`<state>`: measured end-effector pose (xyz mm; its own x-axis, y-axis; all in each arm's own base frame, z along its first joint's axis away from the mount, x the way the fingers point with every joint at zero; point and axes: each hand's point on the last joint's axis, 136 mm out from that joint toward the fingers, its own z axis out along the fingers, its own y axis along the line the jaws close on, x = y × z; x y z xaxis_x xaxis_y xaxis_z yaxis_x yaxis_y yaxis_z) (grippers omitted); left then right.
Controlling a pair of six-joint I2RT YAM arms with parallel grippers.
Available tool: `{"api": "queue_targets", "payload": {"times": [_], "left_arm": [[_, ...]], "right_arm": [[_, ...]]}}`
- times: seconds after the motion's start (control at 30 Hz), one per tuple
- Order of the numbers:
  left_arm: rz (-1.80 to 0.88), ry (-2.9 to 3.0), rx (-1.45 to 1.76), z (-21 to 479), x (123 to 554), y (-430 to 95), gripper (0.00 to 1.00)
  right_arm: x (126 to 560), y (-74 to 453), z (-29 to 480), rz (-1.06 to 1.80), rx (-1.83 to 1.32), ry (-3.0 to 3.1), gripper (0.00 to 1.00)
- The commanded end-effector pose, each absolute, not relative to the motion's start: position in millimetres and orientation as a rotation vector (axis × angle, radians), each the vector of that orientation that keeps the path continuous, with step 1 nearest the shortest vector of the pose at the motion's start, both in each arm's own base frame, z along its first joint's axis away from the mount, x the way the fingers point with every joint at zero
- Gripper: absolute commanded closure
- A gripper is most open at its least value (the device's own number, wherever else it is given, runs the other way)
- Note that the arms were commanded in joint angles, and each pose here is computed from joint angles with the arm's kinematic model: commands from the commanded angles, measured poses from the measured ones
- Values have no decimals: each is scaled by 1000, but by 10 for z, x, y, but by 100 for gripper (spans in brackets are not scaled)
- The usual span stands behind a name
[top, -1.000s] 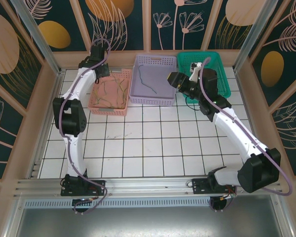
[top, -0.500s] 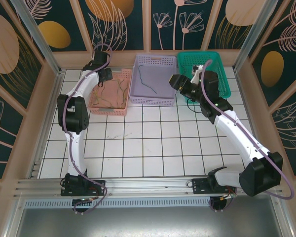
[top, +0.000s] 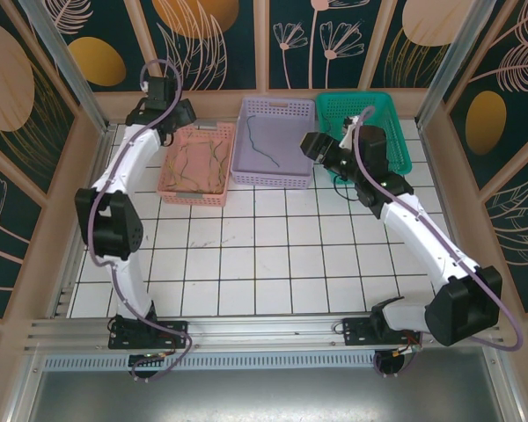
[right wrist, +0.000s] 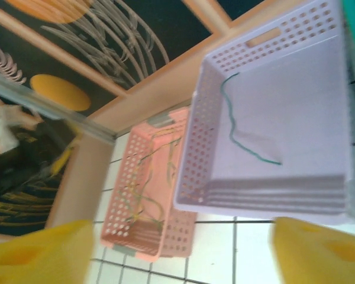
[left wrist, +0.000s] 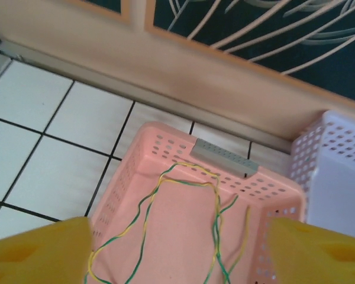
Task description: Untangle the cables
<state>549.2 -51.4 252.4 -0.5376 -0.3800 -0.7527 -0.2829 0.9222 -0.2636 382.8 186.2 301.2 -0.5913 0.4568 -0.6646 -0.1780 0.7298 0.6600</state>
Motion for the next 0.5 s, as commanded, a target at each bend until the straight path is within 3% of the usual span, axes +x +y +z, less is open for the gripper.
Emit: {"api": "queue_targets", "payload": {"times": [0.0,0.2,0.3,0.37,0.47], "left_arm": [[-240,2066,-550,2846,5226,-498,1],[-371,1881,-631,2923,4389,-370,1],[-174,1762,-835,2754,3813,101,1],[-11,1689,-906,2523,3477,392,1],[134,1639,-770,2236,3255,529,1]], "right_arm": [[3864,1437,3125,648,269,1977,1],[3650,495,3039,181,476,1841,1],[3460,-20,2883,-15,558,1739,1],[3427,-156,2691,4,480,1712,1],[3337,-265,2337,-50,384,1619,1]]}}
